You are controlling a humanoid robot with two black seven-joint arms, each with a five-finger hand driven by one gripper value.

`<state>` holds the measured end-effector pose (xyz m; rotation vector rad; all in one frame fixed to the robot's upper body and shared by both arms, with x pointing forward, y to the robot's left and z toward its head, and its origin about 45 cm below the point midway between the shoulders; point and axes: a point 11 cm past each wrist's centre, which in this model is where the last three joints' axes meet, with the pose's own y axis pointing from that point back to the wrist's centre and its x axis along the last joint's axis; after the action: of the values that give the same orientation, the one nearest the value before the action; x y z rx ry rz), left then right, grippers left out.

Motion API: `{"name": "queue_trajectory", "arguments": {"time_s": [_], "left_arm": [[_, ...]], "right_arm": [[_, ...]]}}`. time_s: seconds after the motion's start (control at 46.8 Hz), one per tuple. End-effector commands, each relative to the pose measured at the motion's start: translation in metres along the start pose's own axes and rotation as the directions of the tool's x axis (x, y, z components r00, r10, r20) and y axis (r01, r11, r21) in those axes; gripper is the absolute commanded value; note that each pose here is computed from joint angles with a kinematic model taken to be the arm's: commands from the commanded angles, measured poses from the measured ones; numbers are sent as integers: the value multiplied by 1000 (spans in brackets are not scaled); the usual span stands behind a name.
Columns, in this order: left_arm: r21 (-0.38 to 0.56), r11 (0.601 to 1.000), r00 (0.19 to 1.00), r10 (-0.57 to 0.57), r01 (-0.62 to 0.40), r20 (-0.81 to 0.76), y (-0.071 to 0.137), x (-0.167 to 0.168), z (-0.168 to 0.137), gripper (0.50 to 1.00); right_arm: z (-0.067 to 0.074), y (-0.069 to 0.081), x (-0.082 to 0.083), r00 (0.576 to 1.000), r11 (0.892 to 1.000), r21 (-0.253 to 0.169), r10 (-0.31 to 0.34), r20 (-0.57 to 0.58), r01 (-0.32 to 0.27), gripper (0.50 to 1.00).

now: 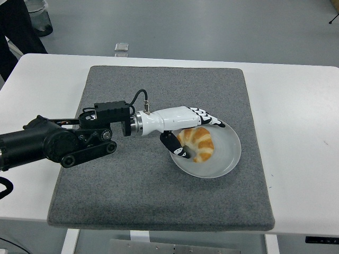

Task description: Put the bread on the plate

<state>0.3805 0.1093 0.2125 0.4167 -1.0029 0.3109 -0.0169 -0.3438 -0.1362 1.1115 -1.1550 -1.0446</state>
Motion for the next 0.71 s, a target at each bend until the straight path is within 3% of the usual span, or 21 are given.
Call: {"name": "queue_trajectory", "arguments": {"time_s": [0.0,0.299,0.684], "left_arm": [[8,1000,1000,17,-17,-26,2,7,-2,992],[63,989,963,145,-134,-228,19,62,-14,994],[137,936,772,346,-324,-534,53,114,-35,994]], "right_arm": [[0,0,0,1000,1000,0,0,0,0,930],[0,0,0,1000,1000,0,1,0,-1,932],[0,0,0,1000,1000,0,0,0,0,932]]}}
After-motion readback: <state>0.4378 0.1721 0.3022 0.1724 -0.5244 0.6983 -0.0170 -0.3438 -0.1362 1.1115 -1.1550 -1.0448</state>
